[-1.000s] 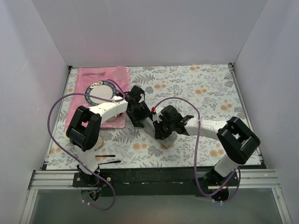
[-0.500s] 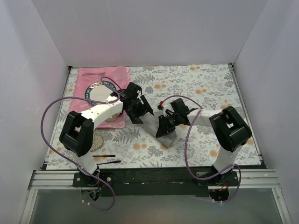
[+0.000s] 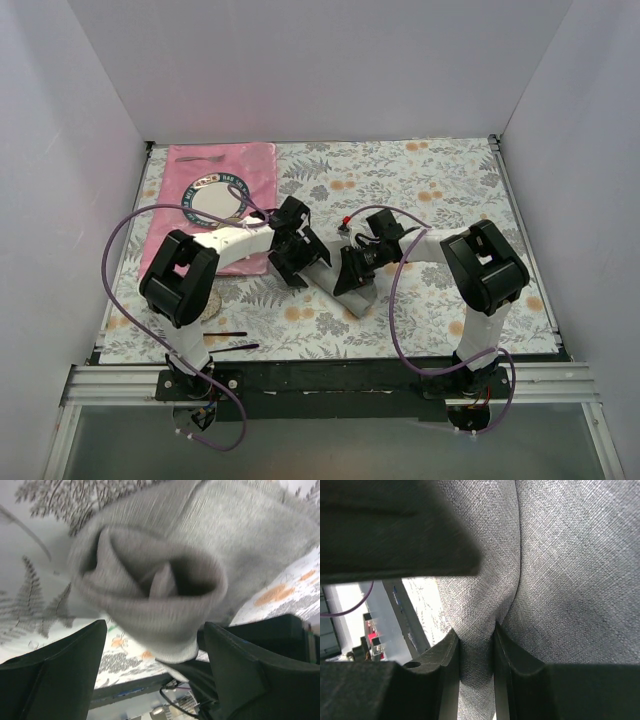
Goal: Fold the napkin, place the utensils inside, and roll it up
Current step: Roll the napkin with the utensil
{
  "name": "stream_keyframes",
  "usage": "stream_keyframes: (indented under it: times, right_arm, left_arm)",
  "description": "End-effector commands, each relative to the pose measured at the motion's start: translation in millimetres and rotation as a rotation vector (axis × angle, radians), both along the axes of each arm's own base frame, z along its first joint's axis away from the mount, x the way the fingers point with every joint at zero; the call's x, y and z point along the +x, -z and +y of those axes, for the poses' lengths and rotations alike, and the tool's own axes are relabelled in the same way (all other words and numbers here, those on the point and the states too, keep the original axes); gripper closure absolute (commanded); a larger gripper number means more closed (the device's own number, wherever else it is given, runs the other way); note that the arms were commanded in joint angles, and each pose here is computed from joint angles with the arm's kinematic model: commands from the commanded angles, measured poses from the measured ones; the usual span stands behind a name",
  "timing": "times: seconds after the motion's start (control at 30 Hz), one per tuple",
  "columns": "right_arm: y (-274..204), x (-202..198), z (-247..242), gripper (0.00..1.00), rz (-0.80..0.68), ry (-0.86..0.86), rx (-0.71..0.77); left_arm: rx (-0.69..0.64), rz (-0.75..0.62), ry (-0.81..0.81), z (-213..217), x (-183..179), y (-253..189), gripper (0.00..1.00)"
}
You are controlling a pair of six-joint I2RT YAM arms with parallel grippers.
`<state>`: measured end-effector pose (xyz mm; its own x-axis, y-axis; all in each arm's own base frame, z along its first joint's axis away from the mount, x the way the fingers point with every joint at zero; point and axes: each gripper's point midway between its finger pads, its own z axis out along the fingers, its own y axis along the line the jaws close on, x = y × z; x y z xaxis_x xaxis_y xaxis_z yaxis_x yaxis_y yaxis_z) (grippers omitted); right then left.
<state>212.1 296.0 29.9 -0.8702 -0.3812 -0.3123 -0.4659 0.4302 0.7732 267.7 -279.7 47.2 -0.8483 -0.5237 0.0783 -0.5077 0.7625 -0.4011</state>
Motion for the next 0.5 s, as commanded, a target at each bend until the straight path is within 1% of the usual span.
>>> stream_keyframes:
  times: [0.0, 0.1, 0.2, 0.23, 0.3, 0.33, 0.37, 0.47]
  right_arm:
    - [25, -21, -18, 0.73, 0.105, -0.013, -0.11]
    - [25, -21, -21, 0.72, 0.1, -0.01, -0.112]
    - [22, -20, -23, 0.72, 0.096, -0.001, -0.112]
    - [23, -19, -25, 0.7, 0.093, 0.007, -0.117]
    - [21, -20, -26, 0.69, 0.083, 0.01, -0.118]
    - [22, -19, -28, 0.67, 0.073, 0.016, -0.127]
    - [21, -19, -29, 0.65, 0.071, 0.019, -0.132]
    - [19, -17, -34, 0.58, 0.029, 0.021, -0.168]
  left_arm:
    - [0.004, -0.053, -0.04, -6, 23, -1, 0.21]
    - [0.059, -0.047, -0.065, 2, 25, 9, 0.23]
    - [0.084, -0.065, -0.075, 8, 29, 12, 0.29]
    - [0.098, -0.074, -0.076, 10, 30, 13, 0.33]
    - [0.115, -0.084, -0.064, 13, 30, 15, 0.49]
    - [0.123, -0.089, -0.057, 14, 30, 16, 0.54]
    - [0.131, -0.087, -0.051, 16, 30, 17, 0.62]
    - [0.139, -0.06, -0.03, 17, 24, 23, 0.67]
